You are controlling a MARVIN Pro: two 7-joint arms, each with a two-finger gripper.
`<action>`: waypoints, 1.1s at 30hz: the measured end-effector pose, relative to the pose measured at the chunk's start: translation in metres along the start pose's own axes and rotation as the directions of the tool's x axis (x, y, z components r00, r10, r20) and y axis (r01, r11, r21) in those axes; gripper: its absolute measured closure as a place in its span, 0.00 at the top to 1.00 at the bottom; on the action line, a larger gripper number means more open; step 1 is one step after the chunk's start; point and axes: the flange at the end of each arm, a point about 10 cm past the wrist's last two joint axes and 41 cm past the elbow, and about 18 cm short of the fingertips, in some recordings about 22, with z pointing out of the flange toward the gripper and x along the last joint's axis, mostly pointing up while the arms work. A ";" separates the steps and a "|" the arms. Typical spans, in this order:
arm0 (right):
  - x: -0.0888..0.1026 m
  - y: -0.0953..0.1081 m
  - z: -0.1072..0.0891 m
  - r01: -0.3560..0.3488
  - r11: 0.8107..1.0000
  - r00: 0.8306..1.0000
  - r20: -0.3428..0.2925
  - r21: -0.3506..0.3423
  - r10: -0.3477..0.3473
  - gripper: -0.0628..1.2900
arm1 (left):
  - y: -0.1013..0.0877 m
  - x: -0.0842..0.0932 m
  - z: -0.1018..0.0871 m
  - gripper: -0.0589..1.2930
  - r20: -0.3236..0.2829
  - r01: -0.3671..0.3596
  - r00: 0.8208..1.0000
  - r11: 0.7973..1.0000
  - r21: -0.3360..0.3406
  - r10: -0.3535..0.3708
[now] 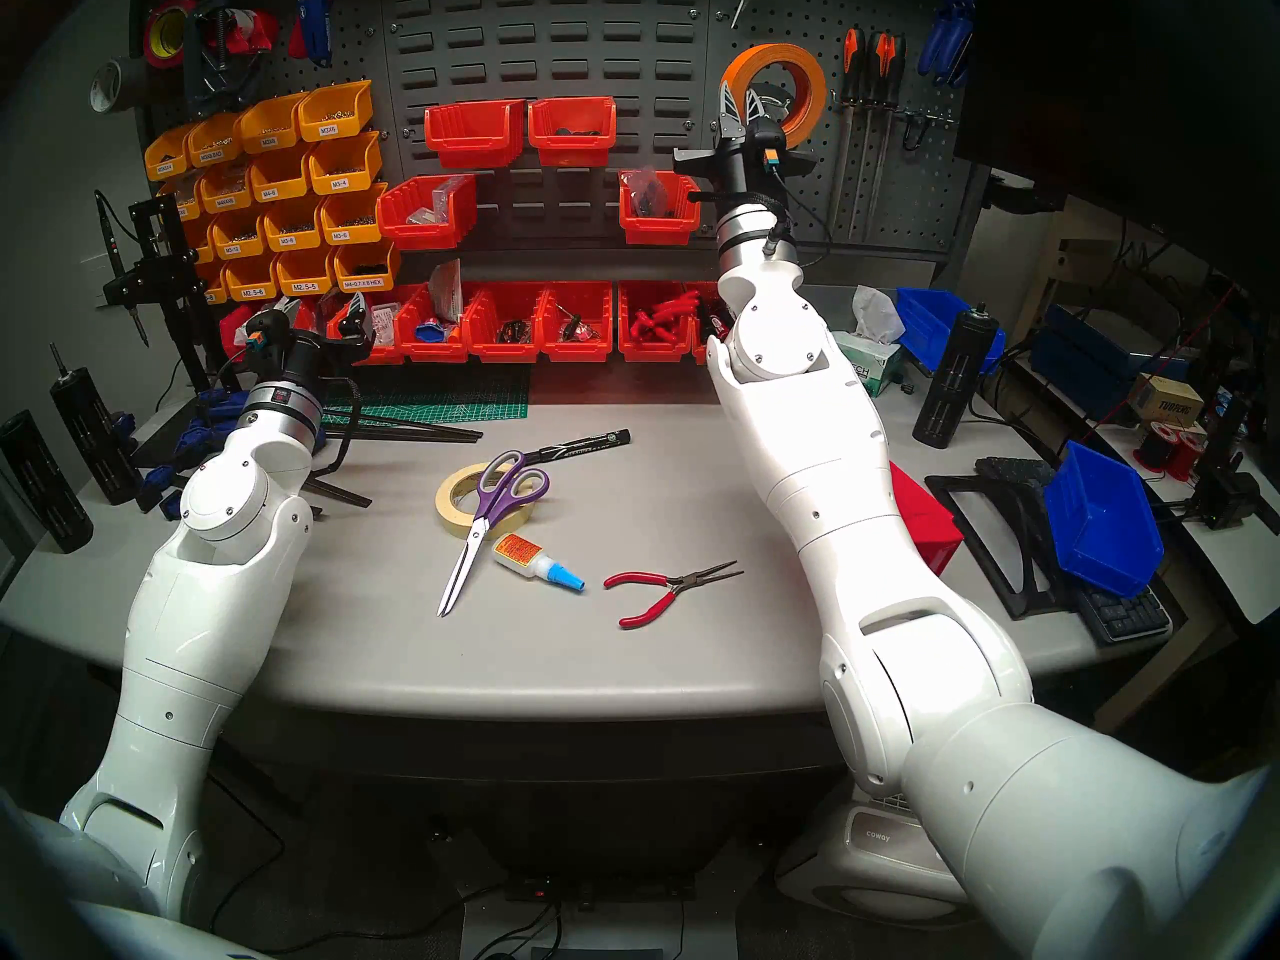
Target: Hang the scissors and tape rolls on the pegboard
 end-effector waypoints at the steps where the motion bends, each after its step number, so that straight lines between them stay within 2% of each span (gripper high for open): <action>1: 0.000 0.000 0.001 0.003 1.000 1.000 0.000 -0.003 -0.003 0.07 | 0.000 0.000 0.000 0.96 0.000 0.000 1.000 1.000 0.000 0.000; 7: -0.002 -0.002 0.007 0.025 0.999 1.000 0.016 -0.030 -0.024 0.07 | 0.000 0.000 0.000 0.96 0.000 0.000 1.000 1.000 0.000 0.000; 16: -0.008 -0.002 0.011 0.067 0.996 0.995 0.079 -0.065 -0.062 0.07 | 0.000 0.000 0.000 0.96 0.000 0.000 1.000 1.000 0.000 0.000; 33: -0.014 -0.006 0.014 0.067 0.995 0.991 0.116 -0.068 -0.059 0.07 | 0.000 0.000 0.000 0.96 0.000 0.000 1.000 1.000 0.000 0.000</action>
